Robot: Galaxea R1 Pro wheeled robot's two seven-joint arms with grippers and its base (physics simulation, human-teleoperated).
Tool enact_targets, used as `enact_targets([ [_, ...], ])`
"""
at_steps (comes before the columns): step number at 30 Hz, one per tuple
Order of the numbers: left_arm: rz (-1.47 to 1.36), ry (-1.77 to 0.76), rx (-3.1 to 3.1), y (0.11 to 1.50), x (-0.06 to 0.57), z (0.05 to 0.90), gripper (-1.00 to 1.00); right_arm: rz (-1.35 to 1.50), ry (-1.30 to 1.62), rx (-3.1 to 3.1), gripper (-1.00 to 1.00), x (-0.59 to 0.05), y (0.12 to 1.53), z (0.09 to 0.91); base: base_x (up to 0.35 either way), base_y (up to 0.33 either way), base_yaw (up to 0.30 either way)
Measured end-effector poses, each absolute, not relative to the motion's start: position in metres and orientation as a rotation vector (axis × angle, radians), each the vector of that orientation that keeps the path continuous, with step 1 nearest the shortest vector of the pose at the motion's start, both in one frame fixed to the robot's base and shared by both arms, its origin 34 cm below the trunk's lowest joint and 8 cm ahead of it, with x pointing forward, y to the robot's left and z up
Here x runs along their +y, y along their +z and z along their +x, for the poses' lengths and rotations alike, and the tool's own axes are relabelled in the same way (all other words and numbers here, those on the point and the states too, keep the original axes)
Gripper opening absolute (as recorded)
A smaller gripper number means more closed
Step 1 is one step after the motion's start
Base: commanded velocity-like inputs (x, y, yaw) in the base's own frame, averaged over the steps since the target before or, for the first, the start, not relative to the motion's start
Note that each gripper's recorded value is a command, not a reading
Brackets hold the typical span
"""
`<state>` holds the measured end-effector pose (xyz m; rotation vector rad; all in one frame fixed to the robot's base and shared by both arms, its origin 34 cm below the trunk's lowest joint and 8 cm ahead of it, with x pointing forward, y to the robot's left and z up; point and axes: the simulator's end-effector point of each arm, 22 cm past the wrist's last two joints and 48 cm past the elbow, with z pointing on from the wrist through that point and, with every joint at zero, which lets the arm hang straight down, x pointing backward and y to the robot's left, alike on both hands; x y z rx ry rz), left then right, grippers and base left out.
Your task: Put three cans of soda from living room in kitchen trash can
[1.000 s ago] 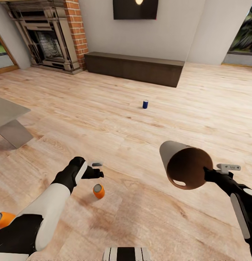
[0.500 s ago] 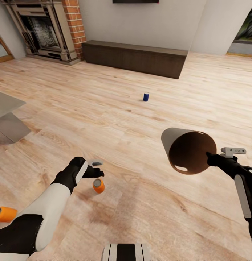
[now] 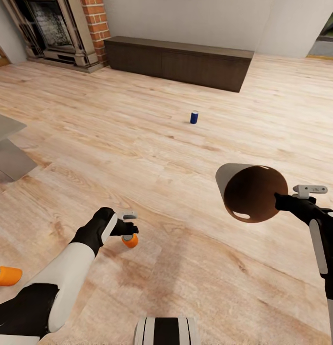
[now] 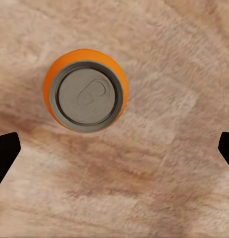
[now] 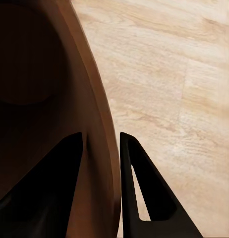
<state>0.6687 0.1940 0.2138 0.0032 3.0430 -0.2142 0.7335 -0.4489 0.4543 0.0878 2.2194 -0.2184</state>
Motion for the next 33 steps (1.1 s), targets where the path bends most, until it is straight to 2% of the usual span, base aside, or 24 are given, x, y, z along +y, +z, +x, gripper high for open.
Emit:
enact_targets([
  [24, -0.002, -0.223, 3.137, 0.157, 0.19, 0.639, 1.0, 0.076, -0.218, 2.23, -1.0, -0.446, 0.427, 0.764, 0.0, 0.0, 0.0],
  [33, -0.005, -0.23, 3.126, 0.16, 0.19, 0.642, 1.0, 0.009, -0.17, 2.23, -1.0, -0.415, 0.425, 0.775, 0.004, 0.0, 0.0],
])
